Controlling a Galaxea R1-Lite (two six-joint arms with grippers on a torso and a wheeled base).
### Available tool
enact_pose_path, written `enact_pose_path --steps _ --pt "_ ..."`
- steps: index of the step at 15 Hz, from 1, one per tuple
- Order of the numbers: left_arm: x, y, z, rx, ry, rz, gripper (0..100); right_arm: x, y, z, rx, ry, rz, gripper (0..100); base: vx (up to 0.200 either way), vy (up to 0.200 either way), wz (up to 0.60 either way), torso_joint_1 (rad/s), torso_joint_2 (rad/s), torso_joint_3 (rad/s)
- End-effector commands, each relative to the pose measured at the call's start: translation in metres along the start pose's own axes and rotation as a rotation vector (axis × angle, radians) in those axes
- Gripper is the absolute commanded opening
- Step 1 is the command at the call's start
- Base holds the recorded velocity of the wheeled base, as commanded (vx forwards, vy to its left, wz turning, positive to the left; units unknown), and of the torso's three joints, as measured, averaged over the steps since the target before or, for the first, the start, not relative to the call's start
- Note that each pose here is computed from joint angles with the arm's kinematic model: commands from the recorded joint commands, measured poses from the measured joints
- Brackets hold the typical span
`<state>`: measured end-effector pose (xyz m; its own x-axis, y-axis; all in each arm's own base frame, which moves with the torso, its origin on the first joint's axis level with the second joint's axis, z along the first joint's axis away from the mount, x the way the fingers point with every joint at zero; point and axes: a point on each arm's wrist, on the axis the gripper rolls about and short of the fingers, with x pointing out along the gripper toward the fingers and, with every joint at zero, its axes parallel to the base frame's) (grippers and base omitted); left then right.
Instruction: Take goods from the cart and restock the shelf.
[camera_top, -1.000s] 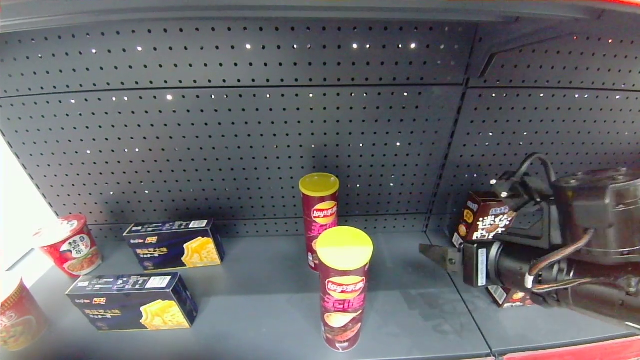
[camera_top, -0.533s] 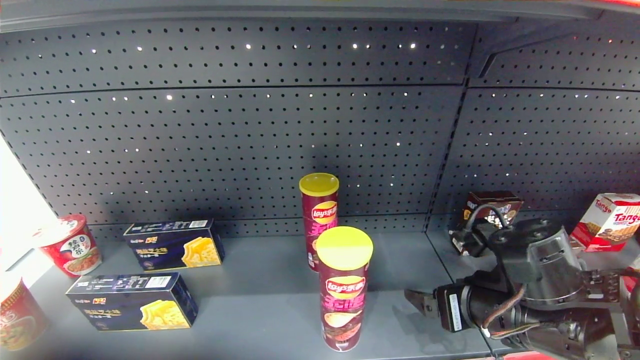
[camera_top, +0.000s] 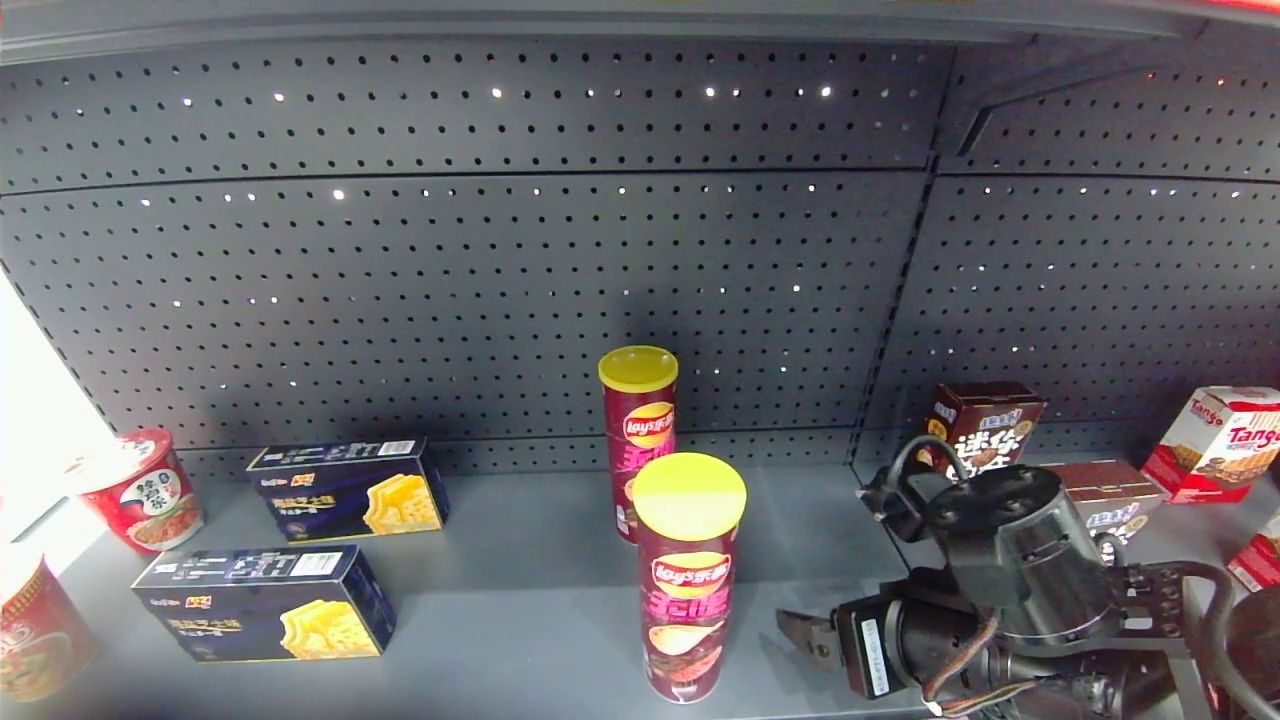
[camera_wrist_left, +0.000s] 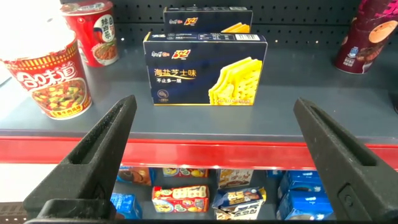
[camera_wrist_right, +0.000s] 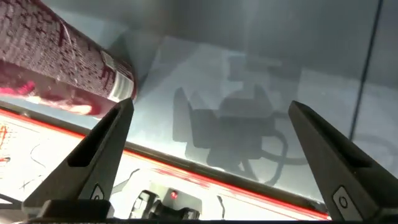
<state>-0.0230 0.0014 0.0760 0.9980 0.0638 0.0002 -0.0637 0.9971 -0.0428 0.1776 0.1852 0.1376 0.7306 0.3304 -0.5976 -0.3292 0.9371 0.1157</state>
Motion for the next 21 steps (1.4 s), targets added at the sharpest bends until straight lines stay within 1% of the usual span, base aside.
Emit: enact_pose_path --steps 1,6,14,17,21 --pt "0.000 0.000 0.000 0.000 0.000 0.001 100 0.002 0.005 0.003 0.000 -0.004 0.011 100 0.000 0.000 0.00 0.000 0.00 0.000" --pt "0.000 0.000 0.000 0.000 -0.001 0.001 100 0.008 0.019 0.006 -0.019 -0.003 0.039 100 0.000 0.000 0.00 0.000 0.00 0.000" --pt "0.000 0.000 0.000 0.000 0.000 0.001 100 0.015 0.028 0.007 -0.031 0.003 0.051 100 0.000 0.000 0.00 0.000 0.00 0.000" --pt "0.000 0.000 0.000 0.000 0.000 0.001 100 0.018 0.028 0.006 -0.039 0.010 0.045 100 0.000 0.000 0.00 0.000 0.00 0.000" --pt "0.000 0.000 0.000 0.000 -0.001 0.001 100 0.021 0.016 0.007 -0.018 0.014 0.007 100 0.000 0.000 0.00 0.000 0.00 0.000"
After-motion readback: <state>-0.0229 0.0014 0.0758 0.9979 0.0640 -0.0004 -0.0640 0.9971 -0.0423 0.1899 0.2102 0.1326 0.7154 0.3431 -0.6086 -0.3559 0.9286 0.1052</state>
